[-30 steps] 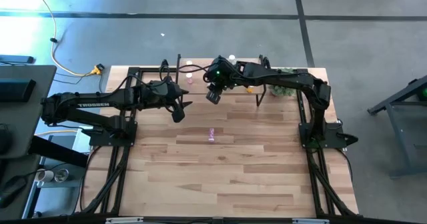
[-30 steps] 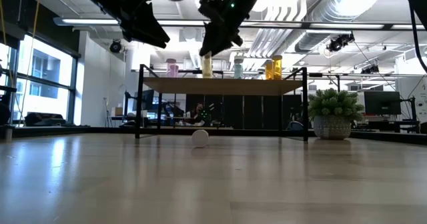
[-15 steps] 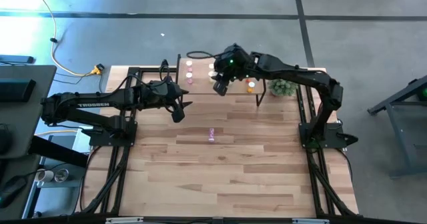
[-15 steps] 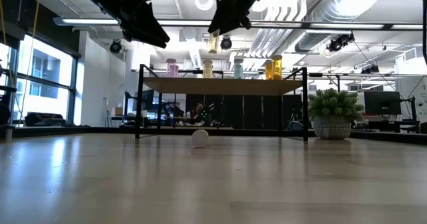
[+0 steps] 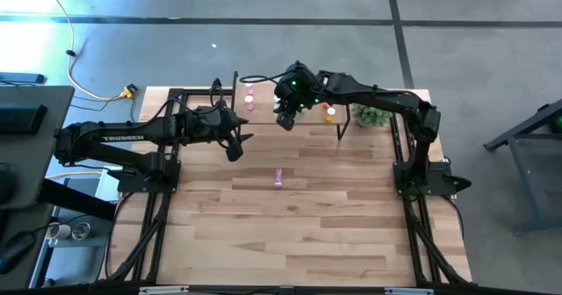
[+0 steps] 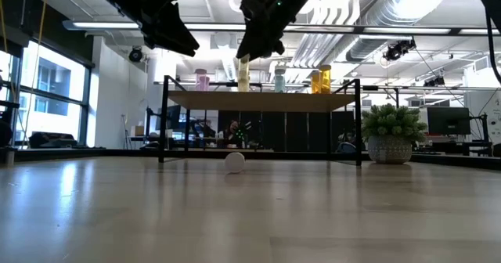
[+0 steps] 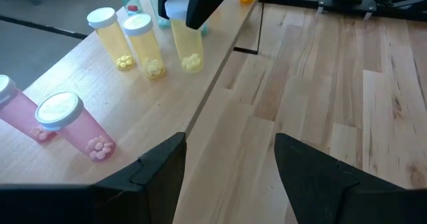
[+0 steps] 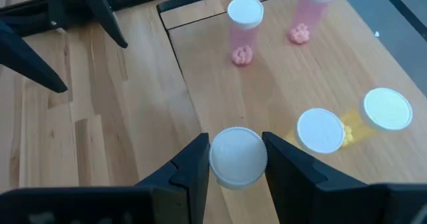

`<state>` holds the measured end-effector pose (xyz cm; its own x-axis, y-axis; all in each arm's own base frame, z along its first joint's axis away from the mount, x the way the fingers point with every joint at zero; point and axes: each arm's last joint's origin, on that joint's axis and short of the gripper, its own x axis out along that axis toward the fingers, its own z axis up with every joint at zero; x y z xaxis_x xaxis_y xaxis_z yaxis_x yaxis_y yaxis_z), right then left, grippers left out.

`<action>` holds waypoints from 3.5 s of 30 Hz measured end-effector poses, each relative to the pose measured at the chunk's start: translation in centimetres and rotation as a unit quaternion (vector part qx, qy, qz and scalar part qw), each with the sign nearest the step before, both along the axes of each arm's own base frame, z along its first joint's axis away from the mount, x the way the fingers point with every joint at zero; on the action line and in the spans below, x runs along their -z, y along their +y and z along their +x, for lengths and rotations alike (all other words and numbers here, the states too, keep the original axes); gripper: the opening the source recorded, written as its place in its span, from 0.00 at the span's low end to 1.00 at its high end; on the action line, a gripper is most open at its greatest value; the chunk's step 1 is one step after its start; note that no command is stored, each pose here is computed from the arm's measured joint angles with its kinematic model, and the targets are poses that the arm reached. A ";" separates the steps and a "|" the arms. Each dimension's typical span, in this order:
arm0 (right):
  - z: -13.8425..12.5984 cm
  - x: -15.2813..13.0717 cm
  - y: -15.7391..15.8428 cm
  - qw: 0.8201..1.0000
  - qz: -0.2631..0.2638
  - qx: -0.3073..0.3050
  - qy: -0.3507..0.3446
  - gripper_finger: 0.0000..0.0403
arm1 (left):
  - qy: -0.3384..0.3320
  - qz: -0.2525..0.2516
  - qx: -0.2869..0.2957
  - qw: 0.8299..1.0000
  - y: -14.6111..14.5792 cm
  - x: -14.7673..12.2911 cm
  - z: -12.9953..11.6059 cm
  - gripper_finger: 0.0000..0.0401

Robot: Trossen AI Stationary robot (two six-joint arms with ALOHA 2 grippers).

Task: Pick and place medicine bottles onto shelf by color
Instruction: Put the yellow pill bottle aligned with the other yellow pill bottles on the shelf

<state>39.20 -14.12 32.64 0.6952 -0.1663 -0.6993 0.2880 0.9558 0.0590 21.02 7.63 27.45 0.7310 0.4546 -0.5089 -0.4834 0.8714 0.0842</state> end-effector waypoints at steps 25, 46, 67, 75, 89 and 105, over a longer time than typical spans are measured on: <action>1.1 2.0 -0.5 1.000 -0.002 -0.009 0.021 0.29 | 0.004 0.007 0.005 1.000 0.0 0.0 0.0 0.54; 1.1 2.1 -0.6 0.999 -0.017 -0.006 0.028 0.30 | 0.006 0.010 0.007 1.000 0.0 0.0 0.0 0.54; 1.0 2.2 -0.5 0.999 -0.016 -0.002 0.036 0.30 | 0.006 0.010 0.007 1.000 0.0 0.0 0.0 0.54; 1.0 2.2 -0.5 0.999 -0.010 0.004 0.035 0.30 | 0.006 0.010 0.007 1.000 0.0 0.0 0.0 0.54; 1.0 2.2 -0.5 0.999 -0.016 -0.003 0.038 0.32 | 0.006 0.010 0.007 1.000 0.0 0.0 0.0 0.54; 1.0 2.4 -0.6 0.999 -0.010 0.004 0.038 0.41 | 0.006 0.010 0.007 1.000 0.0 0.0 0.0 0.54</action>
